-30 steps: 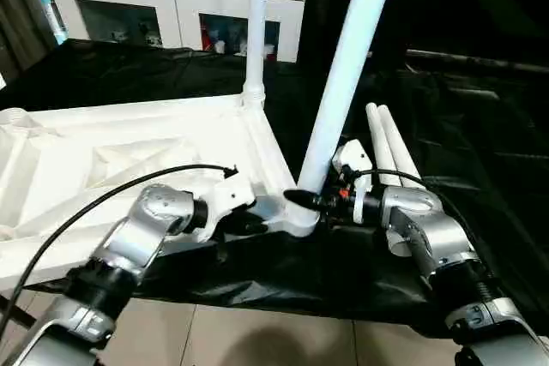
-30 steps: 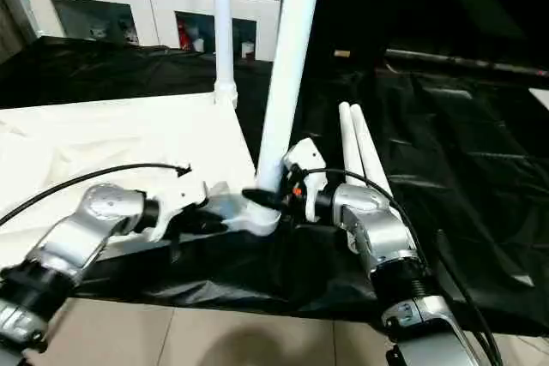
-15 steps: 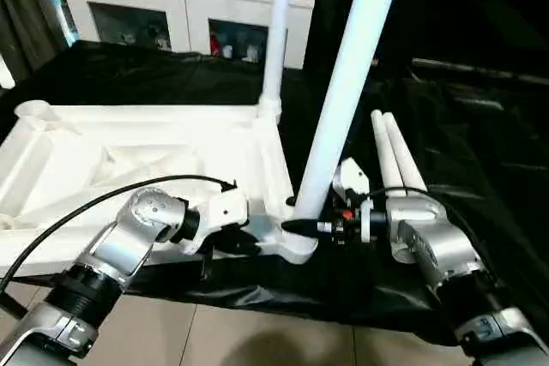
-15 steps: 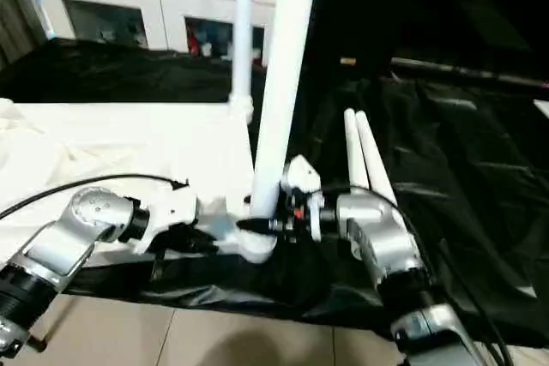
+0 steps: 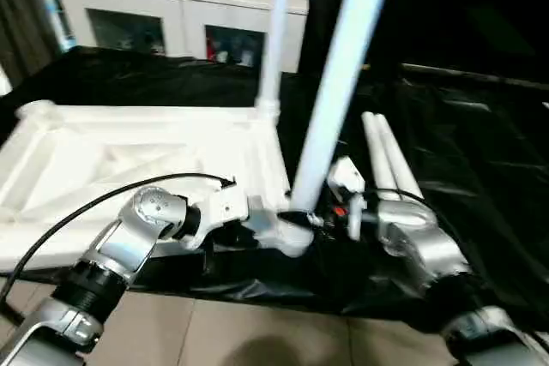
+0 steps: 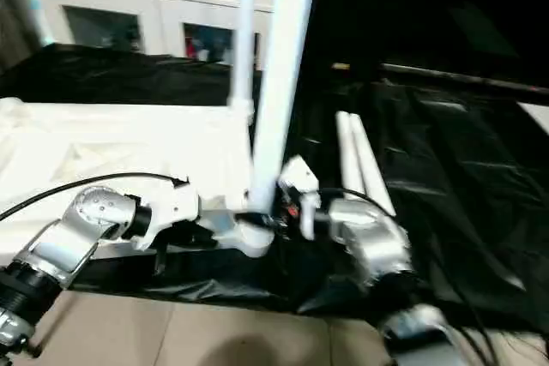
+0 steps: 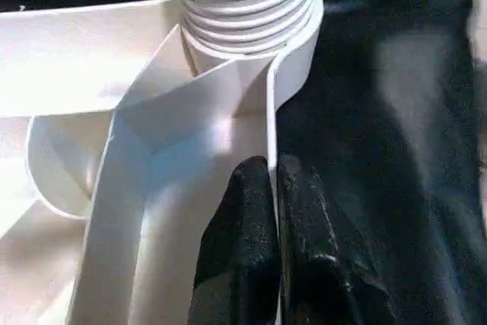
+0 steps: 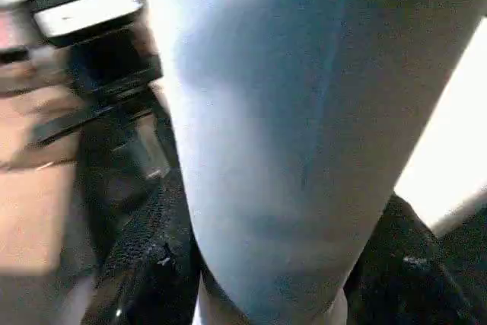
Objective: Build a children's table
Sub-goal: Insert table leg to table base
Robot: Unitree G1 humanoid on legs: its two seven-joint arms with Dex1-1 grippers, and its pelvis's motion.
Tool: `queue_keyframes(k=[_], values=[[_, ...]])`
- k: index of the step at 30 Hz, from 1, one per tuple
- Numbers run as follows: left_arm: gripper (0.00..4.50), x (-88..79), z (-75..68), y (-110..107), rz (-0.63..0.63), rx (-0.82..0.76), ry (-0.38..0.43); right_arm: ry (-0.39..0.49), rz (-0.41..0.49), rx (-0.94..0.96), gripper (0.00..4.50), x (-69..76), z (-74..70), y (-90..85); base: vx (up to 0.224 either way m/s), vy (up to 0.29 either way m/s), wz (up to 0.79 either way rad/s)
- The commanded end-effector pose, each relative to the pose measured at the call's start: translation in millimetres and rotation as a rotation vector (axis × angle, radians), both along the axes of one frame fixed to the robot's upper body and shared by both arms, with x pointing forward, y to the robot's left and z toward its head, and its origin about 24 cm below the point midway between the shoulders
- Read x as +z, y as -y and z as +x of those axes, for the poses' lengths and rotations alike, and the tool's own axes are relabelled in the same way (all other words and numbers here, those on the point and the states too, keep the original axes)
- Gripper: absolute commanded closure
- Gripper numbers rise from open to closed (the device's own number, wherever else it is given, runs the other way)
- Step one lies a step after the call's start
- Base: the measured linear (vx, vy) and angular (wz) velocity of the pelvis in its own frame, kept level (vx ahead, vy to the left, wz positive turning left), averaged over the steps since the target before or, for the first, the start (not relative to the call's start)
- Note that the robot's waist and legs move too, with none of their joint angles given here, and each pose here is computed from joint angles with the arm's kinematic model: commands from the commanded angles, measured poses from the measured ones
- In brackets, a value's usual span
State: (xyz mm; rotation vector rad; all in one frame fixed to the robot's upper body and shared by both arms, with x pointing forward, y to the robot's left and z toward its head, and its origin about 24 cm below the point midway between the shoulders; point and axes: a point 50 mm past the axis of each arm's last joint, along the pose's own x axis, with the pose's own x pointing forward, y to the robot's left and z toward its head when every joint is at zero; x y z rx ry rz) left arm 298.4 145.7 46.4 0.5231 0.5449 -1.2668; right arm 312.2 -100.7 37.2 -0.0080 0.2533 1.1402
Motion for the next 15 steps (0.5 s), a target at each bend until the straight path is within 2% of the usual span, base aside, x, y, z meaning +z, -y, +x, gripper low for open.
queue_keyframes(k=[1, 2, 3, 5, 7, 9, 11, 15], values=[[4.5, 20.7, 11.2, 18.3, -0.086, 0.012, 0.058, -0.16, -0.191, -0.238, 2.59, -44.7, -3.5, 21.9, 0.0, 0.0, 0.0], [4.5, 21.1, 12.3, 18.6, -0.088, 0.024, 0.058, -0.16, -0.192, -0.257, 2.59, -44.5, -1.9, 21.8, 0.0, 0.0, 0.0], [4.5, 23.3, 19.5, 20.6, -0.1, 0.1, 0.064, -0.165, -0.189, -0.366, 2.59, -43.4, 6.9, 19.7, 0.0, 0.0, 0.0], [4.5, 25.4, 27.6, 22.3, -0.103, 0.189, 0.072, -0.169, -0.19, -0.474, 2.59, -41.8, 15.8, 14.6, 0.0, 0.0, 0.0], [4.5, 26.0, 30.9, 22.8, -0.099, 0.229, 0.073, -0.166, -0.196, -0.516, 2.59, -40.8, 19.5, 11.9, 0.0, 0.0, 0.0], [4.5, 26.5, 41.5, 23.4, -0.062, 0.375, 0.08, -0.154, -0.216, -0.639, 2.59, -37.2, 30.0, 0.4, 0.0, 0.0, 0.0], [4.5, 27.7, 46.5, 26.0, -0.041, 0.454, 0.086, -0.16, -0.221, -0.732, 2.59, -34.9, 35.3, -8.5, 0.0, 0.0, 0.0], [4.5, 33.5, 49.6, 36.5, -0.048, 0.503, 0.099, -0.158, -0.24, -0.798, 2.6, -32.5, 38.5, -21.6, 0.0, 0.0, 0.0]])
